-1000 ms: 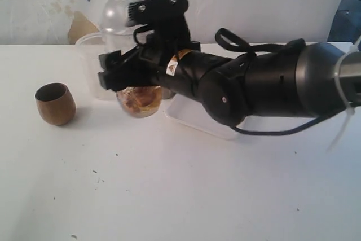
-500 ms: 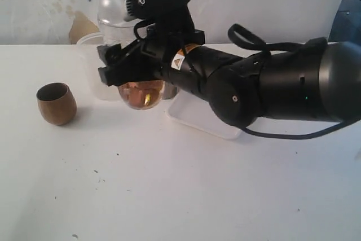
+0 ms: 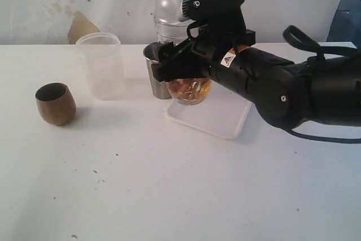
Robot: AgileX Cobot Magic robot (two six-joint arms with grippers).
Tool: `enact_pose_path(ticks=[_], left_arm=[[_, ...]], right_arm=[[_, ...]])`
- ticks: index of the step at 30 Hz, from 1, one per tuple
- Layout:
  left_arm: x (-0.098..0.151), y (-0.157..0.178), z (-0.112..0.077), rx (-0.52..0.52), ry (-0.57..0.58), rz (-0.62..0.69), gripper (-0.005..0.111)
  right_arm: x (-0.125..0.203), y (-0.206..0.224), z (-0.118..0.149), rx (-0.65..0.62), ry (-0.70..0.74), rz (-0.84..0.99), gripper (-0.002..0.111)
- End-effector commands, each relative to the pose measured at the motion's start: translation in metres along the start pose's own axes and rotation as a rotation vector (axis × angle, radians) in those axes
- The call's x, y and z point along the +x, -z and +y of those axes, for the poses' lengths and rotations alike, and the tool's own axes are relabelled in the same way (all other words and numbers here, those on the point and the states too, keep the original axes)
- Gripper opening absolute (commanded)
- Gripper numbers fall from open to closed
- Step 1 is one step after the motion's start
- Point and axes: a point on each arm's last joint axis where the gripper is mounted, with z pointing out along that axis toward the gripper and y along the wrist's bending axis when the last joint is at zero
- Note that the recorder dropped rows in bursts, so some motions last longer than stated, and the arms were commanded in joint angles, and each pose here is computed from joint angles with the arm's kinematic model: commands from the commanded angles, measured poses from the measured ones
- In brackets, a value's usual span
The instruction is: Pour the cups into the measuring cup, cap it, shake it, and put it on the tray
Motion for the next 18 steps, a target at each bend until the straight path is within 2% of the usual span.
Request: enact_pose_path(ticks=[1,7,15,18], left_arm=[[0.000,0.000,0.000,0.001,0.000,-0.012,0.000],[0.000,0.000,0.000,0.001,0.000,-0.012,0.000],[0.000,0.000,0.000,0.001,0.000,-0.012,0.000],[0.000,0.000,0.000,0.001,0.000,-0.012,0.000]], right_arm=[[-0.017,0.005,-0.028,0.101,0.013,-0.115,0.000],[-0.014,0.006,-0.055,0.176,0.005,-0.094,0.000],[-0.012,0.006,-0.056,0.162,-0.004,-0.071,0.000],[-0.009,0.007,-0.065,0.182,-0.095,-0.072,0.000]])
